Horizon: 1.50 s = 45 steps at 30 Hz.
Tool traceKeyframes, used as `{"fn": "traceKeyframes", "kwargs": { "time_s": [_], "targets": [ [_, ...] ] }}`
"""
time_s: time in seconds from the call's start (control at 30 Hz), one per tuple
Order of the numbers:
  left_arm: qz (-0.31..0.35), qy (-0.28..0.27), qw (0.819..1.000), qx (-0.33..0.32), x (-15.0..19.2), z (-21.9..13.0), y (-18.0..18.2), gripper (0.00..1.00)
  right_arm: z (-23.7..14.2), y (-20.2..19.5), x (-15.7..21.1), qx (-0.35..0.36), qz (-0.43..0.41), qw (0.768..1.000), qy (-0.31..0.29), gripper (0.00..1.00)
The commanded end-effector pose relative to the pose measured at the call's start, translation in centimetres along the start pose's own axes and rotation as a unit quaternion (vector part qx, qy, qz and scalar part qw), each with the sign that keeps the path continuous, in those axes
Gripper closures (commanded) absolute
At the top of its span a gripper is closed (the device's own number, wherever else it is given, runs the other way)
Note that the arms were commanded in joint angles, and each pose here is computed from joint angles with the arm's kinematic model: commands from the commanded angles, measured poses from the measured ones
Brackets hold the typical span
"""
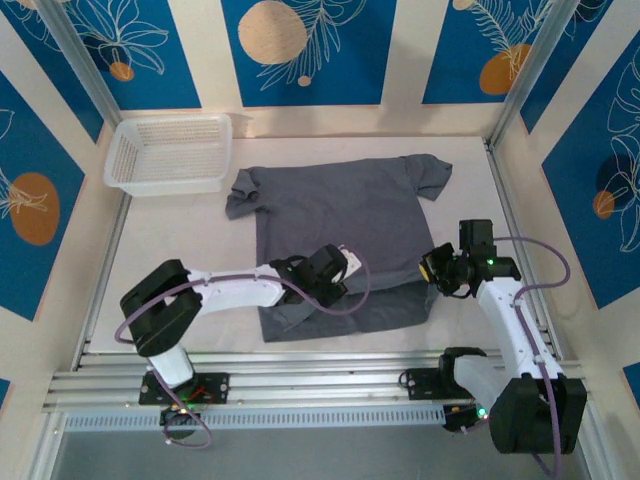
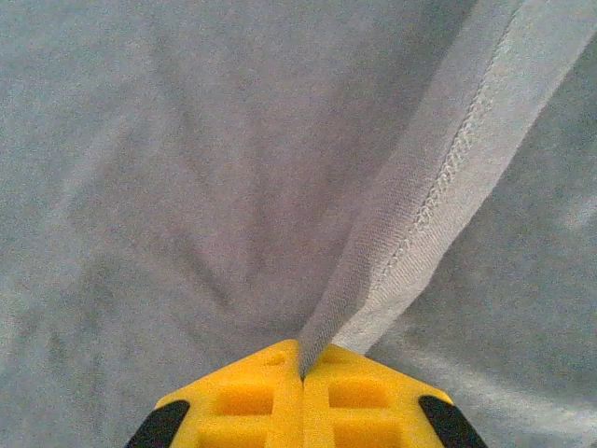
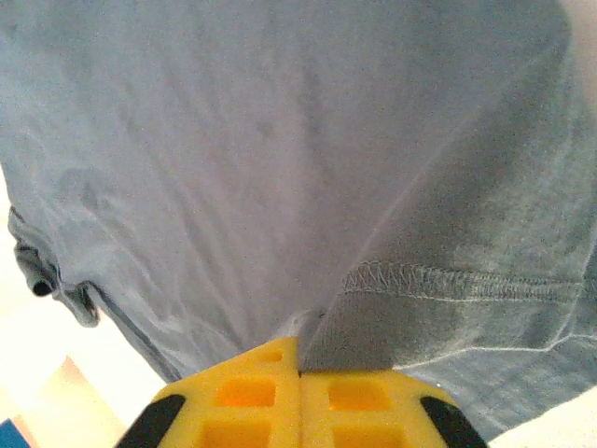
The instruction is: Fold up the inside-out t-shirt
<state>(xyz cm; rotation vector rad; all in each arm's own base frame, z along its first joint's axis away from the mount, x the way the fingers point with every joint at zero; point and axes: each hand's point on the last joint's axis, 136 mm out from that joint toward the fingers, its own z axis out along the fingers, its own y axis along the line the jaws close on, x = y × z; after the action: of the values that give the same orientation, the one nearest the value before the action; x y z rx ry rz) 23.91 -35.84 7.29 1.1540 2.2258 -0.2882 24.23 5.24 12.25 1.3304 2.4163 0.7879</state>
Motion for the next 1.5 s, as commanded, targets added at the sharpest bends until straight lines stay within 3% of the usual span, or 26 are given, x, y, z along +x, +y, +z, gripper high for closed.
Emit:
{"fn": "traceKeyframes", "kwargs": {
  "time_s": [0.0, 0.1, 0.23, 0.37, 0.47, 0.6, 0.7, 0.8, 0.93, 1.1, 1.23, 1.37, 1.47],
  "targets": [
    [-0.031, -0.032, 0.999, 0.025, -2.6, -1.7, 0.2, 1.0, -0.9, 3.7, 1.4, -0.076, -0.12, 0.99, 0.025, 0.8],
    [-0.066, -0.062, 0.995, 0.053, -4.6, -3.4, 0.9, 1.0, -1.4, 6.4, 4.5, -0.135, -0.253, 0.957, 0.038, 0.67],
    [-0.115, -0.103, 0.983, 0.099, -7.0, -5.5, 2.3, 1.0, -1.3, 8.5, 9.9, -0.169, -0.425, 0.889, 0.01, 0.68],
    [-0.136, -0.129, 0.974, 0.126, -8.7, -6.9, 3.4, 1.0, 0.4, 8.7, 14.2, -0.209, -0.542, 0.813, -0.052, 0.77],
    [-0.139, -0.141, 0.971, 0.136, -9.8, -8.1, 4.0, 1.0, 1.6, 8.8, 17.0, -0.254, -0.61, 0.742, -0.116, 0.87],
    [-0.143, -0.168, 0.963, 0.155, -11.9, -10.9, 4.1, 1.0, 4.1, 9.4, 16.6, -0.236, -0.665, 0.671, -0.226, 1.0],
    [-0.152, -0.18, 0.959, 0.156, -13.5, -12.9, 4.5, 1.0, 5.9, 12.0, 15.8, -0.187, -0.706, 0.615, -0.297, 1.0],
    [-0.154, -0.186, 0.958, 0.154, -14.6, -14.2, 4.8, 1.0, 7.5, 15.1, 12.6, -0.122, -0.706, 0.579, -0.39, 1.0],
    [-0.144, -0.195, 0.956, 0.163, -15.3, -15.4, 4.6, 1.0, 9.4, 17.9, 8.7, -0.059, -0.693, 0.562, -0.447, 1.0],
    [-0.138, -0.225, 0.952, 0.154, -17.5, -17.9, 5.3, 1.0, 10.9, 17.7, 10.4, -0.088, -0.706, 0.559, -0.426, 1.0],
    [-0.123, -0.249, 0.947, 0.159, -19.0, -19.6, 5.3, 1.0, 12.9, 16.5, 12.5, -0.102, -0.719, 0.589, -0.355, 1.0],
    [-0.097, -0.281, 0.928, 0.225, -21.1, -21.3, 3.4, 1.0, 12.6, 19.8, 10.6, -0.105, -0.697, 0.601, -0.377, 1.0],
    [-0.093, -0.295, 0.921, 0.238, -22.2, -22.5, 3.1, 1.0, 13.2, 21.1, 7.5, -0.1, -0.669, 0.645, -0.355, 1.0]
  ]
}}
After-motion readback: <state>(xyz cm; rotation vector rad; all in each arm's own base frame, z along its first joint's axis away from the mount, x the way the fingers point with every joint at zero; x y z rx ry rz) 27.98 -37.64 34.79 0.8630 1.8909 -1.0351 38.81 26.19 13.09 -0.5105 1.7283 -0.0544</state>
